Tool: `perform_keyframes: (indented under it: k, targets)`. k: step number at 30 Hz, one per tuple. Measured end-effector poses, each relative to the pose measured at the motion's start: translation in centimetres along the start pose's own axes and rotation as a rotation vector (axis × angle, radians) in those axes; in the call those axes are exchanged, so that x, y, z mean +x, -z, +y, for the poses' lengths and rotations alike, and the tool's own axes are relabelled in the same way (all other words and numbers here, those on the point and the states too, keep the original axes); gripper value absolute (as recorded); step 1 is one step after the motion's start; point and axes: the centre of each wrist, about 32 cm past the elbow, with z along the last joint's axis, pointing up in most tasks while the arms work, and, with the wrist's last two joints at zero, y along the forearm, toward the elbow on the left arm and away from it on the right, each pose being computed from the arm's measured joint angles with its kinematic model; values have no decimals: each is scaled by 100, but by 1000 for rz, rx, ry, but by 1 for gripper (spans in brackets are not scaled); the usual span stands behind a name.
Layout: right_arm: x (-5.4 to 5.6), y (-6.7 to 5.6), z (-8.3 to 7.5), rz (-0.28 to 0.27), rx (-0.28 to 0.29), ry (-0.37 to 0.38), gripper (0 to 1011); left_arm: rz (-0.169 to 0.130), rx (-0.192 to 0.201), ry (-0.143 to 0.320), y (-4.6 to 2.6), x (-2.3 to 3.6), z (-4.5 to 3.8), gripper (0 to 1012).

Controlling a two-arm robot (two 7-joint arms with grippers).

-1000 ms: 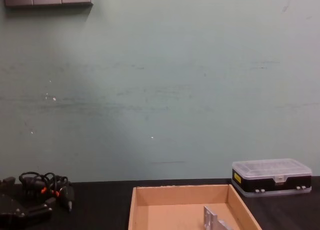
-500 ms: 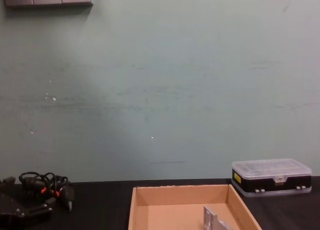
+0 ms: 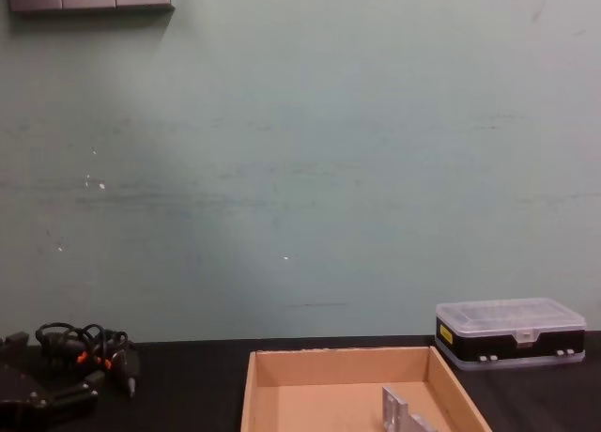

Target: Use one hand to pick up the angle iron from the table and place it into the box.

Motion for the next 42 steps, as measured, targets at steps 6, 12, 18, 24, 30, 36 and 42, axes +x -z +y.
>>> perform_keyframes:
  k: [6,12,18,24,30,36,42]
  targets:
    - [-4,6,2,-4,1,0,71,0,0,0,0,0,0,1000]
    - [-6,7,-3,-9,4,3,71,0,0,0,0,0,0,1000]
    - [15,-66,-77,-13,52,20,71,0,0,0,0,0,0,1000]
    - [47,-195,-155,-26,124,62,71,0,0,0,0,0,0,1000]
    - [82,-384,-179,-77,214,133,71,0,0,0,0,0,0,1000]
    - [131,-579,-45,-122,274,205,71,0,0,0,0,0,0,1000]
    - [175,-781,192,-134,301,241,71,0,0,0,0,0,0,1000]
